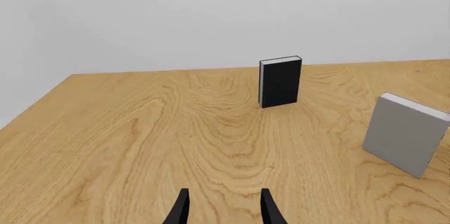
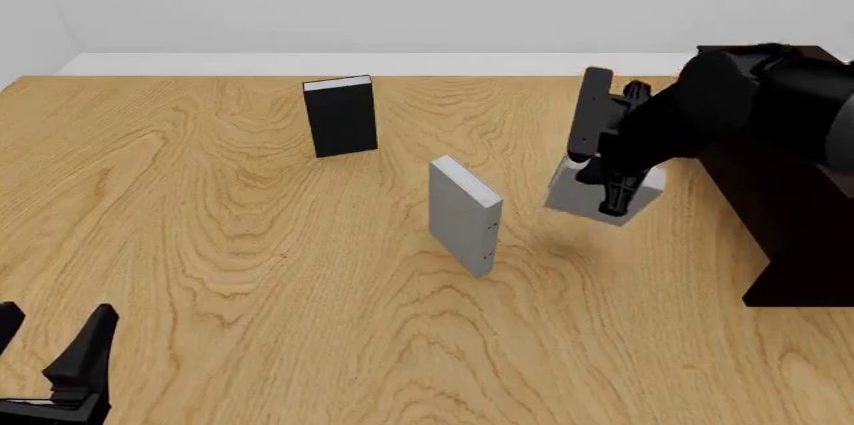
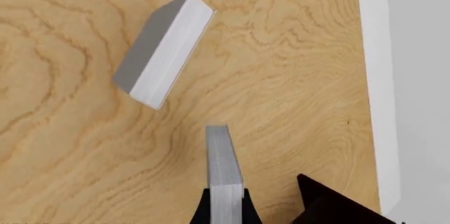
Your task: Pick up the book on the right and place it on the cabinet shelf.
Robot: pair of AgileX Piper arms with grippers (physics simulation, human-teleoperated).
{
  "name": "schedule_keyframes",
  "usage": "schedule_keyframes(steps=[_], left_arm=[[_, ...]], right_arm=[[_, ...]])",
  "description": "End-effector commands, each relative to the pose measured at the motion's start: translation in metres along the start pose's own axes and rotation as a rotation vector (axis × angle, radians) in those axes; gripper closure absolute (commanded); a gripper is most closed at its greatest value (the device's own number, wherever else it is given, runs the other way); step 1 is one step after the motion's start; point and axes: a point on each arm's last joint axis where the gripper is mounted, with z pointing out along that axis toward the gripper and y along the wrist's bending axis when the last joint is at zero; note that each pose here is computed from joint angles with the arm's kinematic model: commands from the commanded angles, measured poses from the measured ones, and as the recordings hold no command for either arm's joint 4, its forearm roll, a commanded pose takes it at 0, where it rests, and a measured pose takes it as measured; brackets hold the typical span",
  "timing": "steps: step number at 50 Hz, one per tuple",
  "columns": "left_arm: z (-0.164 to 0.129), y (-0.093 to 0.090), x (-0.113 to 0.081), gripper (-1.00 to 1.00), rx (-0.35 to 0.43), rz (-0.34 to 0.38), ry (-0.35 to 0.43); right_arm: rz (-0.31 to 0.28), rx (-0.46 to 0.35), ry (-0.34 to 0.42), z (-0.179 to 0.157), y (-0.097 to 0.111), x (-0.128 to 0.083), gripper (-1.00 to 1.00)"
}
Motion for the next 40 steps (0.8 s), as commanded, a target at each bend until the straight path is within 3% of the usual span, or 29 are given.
schedule_keyframes(steps=[1, 8, 18, 23, 26, 31, 32, 34, 36, 37, 40], left_arm=[[0.0, 0.0, 0.0, -1.0, 0.007, 0.005, -0.005], [0.0, -0.001, -0.001, -1.0, 0.013, 0.015, -0.008], [0.0, -0.002, -0.001, -1.0, 0.027, 0.023, -0.015], [0.0, -0.002, -0.001, -1.0, 0.029, 0.027, -0.016], [0.0, -0.002, -0.002, -1.0, 0.032, 0.023, -0.018], [0.0, -0.002, -0.002, -1.0, 0.031, 0.022, -0.021], [0.0, -0.002, -0.002, -1.0, 0.03, 0.02, -0.021], [0.0, -0.002, -0.002, -1.0, 0.031, 0.019, -0.019], [0.0, -0.002, -0.002, -1.0, 0.034, 0.022, -0.018], [0.0, -0.002, -0.002, -1.0, 0.033, 0.019, -0.018], [0.0, -0.002, -0.002, -1.0, 0.033, 0.021, -0.019]], right_arm=[[0.0, 0.116, -0.031, -0.035, -0.019, 0.003, 1.0], [-0.008, 0.237, -0.093, -0.062, -0.029, -0.002, 1.0], [-0.065, 0.29, -0.137, -0.064, -0.001, 0.003, 1.0], [-0.065, 0.318, -0.174, -0.064, 0.012, 0.002, 1.0], [-0.05, 0.354, -0.2, -0.066, 0.014, 0.002, 1.0], [-0.08, 0.445, -0.225, -0.066, 0.021, 0.011, 1.0], [-0.118, 0.471, -0.22, -0.062, 0.027, 0.017, 1.0], [-0.101, 0.485, -0.236, -0.064, 0.028, 0.016, 1.0], [-0.13, 0.539, -0.255, -0.064, 0.034, 0.019, 1.0], [-0.107, 0.548, -0.261, -0.066, 0.032, 0.019, 1.0], [-0.144, 0.588, -0.27, -0.065, 0.04, 0.023, 1.0]])
